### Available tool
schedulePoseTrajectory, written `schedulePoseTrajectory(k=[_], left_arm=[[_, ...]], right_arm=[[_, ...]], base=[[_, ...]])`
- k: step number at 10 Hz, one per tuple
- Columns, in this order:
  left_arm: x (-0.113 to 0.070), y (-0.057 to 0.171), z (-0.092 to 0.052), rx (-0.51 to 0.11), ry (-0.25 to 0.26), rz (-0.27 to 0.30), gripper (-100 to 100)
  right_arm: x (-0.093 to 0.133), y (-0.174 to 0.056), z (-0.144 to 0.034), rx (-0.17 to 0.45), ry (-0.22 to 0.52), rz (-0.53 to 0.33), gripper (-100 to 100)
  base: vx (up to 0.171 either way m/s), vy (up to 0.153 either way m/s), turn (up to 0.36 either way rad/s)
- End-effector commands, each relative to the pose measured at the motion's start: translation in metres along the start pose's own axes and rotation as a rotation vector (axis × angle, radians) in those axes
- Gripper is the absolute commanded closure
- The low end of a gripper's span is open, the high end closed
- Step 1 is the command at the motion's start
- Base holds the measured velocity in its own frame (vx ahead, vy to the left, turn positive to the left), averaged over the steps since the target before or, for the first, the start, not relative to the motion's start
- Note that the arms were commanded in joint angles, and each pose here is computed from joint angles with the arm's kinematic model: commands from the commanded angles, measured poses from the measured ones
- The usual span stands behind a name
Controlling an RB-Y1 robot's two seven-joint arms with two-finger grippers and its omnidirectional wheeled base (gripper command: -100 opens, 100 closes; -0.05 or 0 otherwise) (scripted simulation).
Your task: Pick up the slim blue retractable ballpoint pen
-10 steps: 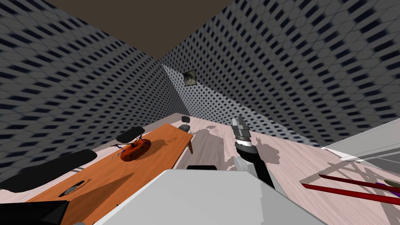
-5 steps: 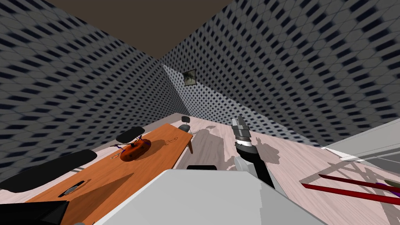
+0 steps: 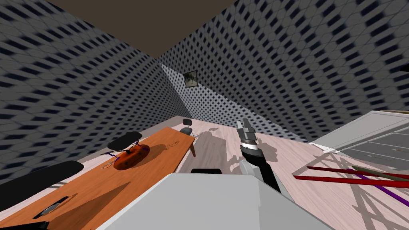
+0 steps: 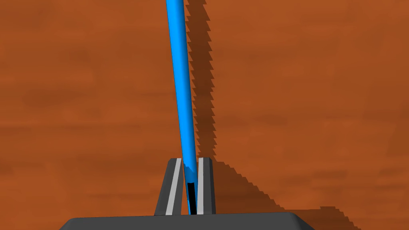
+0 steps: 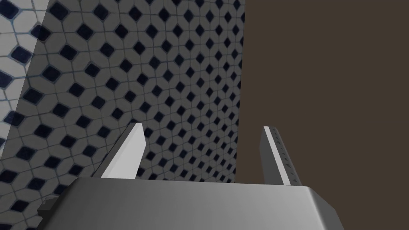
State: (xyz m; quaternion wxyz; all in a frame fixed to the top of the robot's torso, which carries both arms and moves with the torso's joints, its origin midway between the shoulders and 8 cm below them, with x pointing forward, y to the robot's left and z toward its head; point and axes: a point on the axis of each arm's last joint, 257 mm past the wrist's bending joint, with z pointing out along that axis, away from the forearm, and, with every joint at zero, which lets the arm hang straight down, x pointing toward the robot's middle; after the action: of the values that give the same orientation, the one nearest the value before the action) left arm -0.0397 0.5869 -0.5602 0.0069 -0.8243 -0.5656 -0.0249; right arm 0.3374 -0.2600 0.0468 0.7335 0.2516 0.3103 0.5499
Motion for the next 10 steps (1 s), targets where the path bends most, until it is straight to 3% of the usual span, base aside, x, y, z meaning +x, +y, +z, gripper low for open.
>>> schedulePoseTrajectory(k=[1,9,10], left_arm=[[0.001,-0.004,0.000,0.006,-0.004,-0.012,100],[0.021,-0.017,-0.012,0.001,0.000,-0.086,100],[0.021,-0.017,-0.013,0.000,0.001,-0.085,0]], right_arm=[[0.000,0.000,0.000,0.000,0.000,0.000,0],[0.000,0.000,0.000,0.000,0.000,0.000,0],[0.000,0.000,0.000,0.000,0.000,0.000,0]], base=[[-0.025,-0.020,-0.083],[-0.038,-0.026,-0.105],[0.000,0.000,0.000]])
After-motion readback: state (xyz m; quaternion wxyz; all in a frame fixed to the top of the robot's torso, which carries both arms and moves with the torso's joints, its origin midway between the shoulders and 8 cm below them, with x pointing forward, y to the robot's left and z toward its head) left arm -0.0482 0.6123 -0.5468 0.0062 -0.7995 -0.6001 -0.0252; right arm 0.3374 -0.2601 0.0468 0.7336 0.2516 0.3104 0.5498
